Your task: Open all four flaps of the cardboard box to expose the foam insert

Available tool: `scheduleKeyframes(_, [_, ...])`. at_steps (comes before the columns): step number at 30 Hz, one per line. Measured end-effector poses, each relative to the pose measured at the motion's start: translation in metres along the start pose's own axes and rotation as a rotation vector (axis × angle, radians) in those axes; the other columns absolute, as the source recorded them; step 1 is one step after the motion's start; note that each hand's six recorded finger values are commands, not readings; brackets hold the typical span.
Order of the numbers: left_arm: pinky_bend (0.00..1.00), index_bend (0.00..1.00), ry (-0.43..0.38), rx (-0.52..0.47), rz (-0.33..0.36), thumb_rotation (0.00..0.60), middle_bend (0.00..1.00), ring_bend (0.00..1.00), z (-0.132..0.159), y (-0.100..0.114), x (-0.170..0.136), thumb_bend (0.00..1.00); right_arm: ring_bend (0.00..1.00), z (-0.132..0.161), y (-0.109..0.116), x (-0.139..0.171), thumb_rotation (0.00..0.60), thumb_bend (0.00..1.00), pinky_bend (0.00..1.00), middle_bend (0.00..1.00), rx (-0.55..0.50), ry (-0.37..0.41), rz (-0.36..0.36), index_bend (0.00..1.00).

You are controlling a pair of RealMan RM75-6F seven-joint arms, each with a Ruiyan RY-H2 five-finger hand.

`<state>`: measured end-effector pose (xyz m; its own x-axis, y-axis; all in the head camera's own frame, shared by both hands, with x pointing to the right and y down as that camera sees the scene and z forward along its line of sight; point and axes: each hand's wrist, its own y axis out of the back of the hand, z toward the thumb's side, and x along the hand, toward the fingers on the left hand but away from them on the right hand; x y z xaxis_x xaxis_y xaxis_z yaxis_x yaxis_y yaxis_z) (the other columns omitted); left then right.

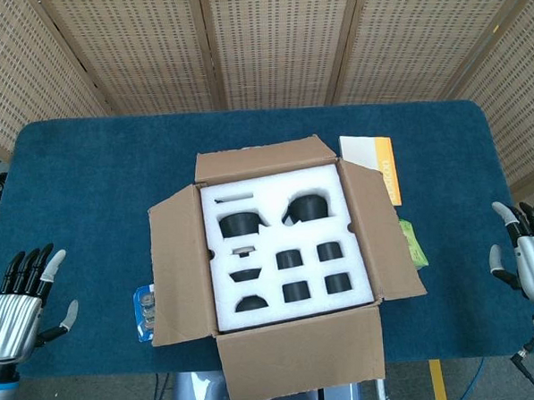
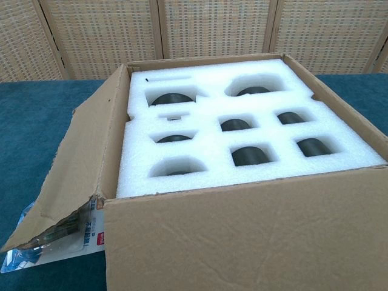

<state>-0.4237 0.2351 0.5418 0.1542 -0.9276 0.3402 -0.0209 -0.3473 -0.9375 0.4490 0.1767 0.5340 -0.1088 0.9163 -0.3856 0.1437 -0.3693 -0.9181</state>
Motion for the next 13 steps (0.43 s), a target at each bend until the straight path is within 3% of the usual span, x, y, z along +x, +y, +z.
scheduleKeyframes(8, [0.00, 0.00, 0.083, 0.012, -0.023, 0.357, 0.00, 0.00, -0.018, 0.000, -0.024, 0.46, 0.00, -0.008, -0.003, 0.012, 0.600, 0.65, 0.00, 0.14, 0.004, -0.040, -0.011, 0.09])
scheduleKeyframes(13, [0.00, 0.00, 0.094, 0.025, -0.031, 0.360, 0.00, 0.00, -0.022, -0.001, -0.030, 0.47, 0.00, -0.014, -0.007, 0.021, 0.600, 0.65, 0.00, 0.14, -0.001, -0.066, -0.012, 0.09])
